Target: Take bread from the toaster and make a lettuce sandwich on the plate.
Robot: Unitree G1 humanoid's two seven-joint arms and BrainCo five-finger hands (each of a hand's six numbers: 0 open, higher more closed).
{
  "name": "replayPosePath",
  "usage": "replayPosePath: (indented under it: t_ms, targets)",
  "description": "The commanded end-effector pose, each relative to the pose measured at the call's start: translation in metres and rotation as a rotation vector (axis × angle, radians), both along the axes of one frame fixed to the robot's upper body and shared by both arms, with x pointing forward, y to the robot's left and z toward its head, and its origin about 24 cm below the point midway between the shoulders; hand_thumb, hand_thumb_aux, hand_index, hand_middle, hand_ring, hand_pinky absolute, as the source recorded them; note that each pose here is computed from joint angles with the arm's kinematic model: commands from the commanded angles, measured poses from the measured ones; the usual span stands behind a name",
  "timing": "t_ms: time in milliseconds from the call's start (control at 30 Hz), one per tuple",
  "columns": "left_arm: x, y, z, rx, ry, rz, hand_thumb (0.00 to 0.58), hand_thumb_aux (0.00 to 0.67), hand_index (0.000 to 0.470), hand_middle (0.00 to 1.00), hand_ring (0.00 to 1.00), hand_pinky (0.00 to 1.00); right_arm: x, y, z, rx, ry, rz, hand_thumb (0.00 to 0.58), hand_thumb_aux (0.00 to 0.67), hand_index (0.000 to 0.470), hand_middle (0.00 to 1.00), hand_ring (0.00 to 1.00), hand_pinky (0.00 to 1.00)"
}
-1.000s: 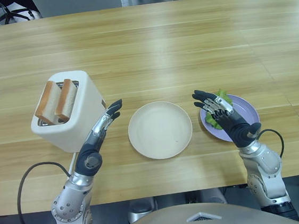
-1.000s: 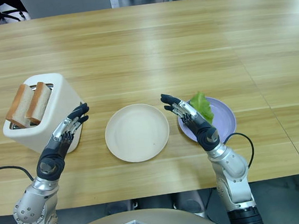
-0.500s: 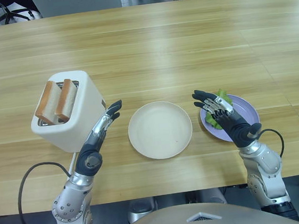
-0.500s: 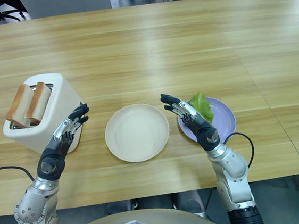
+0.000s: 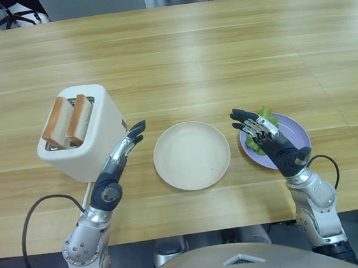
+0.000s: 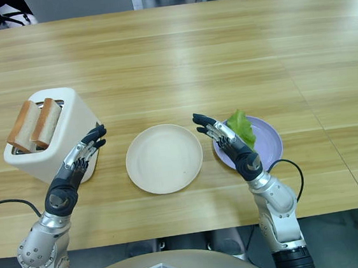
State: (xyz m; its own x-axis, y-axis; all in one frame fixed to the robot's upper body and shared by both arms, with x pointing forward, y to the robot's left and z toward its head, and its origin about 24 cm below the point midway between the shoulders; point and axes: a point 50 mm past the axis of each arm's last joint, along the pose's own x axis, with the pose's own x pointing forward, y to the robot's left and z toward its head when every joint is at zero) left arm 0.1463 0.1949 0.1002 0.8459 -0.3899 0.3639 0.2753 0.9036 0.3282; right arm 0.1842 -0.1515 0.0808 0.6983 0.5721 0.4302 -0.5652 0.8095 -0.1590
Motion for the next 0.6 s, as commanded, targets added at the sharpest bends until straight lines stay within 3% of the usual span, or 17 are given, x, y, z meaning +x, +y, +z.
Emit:
replayPosePath:
  t_ms: [33,233,400,500,600]
  targets:
    - [0.001,0.001,-0.003,0.009,0.007,0.000,0.000,0.000,0.000,0.00,0.00,0.00,0.001,0.000,-0.004,-0.010,0.011,0.000,0.000,0.000,0.000,0.00,0.00,0.00]
    - [0.000,0.002,0.000,0.018,-0.011,0.012,0.000,0.000,0.000,0.00,0.00,0.00,0.000,-0.001,-0.004,-0.011,0.011,-0.001,0.000,0.000,0.000,0.00,0.00,0.00]
    - [0.003,0.020,0.024,0.008,-0.123,0.158,0.000,0.000,0.000,0.00,0.00,0.00,0.000,-0.001,-0.003,-0.009,0.008,-0.002,0.000,0.000,0.000,0.00,0.00,0.00]
    - [0.008,0.052,0.052,0.132,-0.268,0.474,0.000,0.000,0.000,0.00,0.00,0.00,0.000,-0.001,-0.003,-0.009,0.007,-0.003,0.000,0.000,0.000,0.00,0.00,0.00]
    - [0.019,0.092,0.082,0.539,-0.404,0.868,0.000,0.000,0.000,0.00,0.00,0.00,0.000,-0.003,-0.003,-0.006,0.009,-0.010,0.000,0.000,0.000,0.00,0.00,0.00]
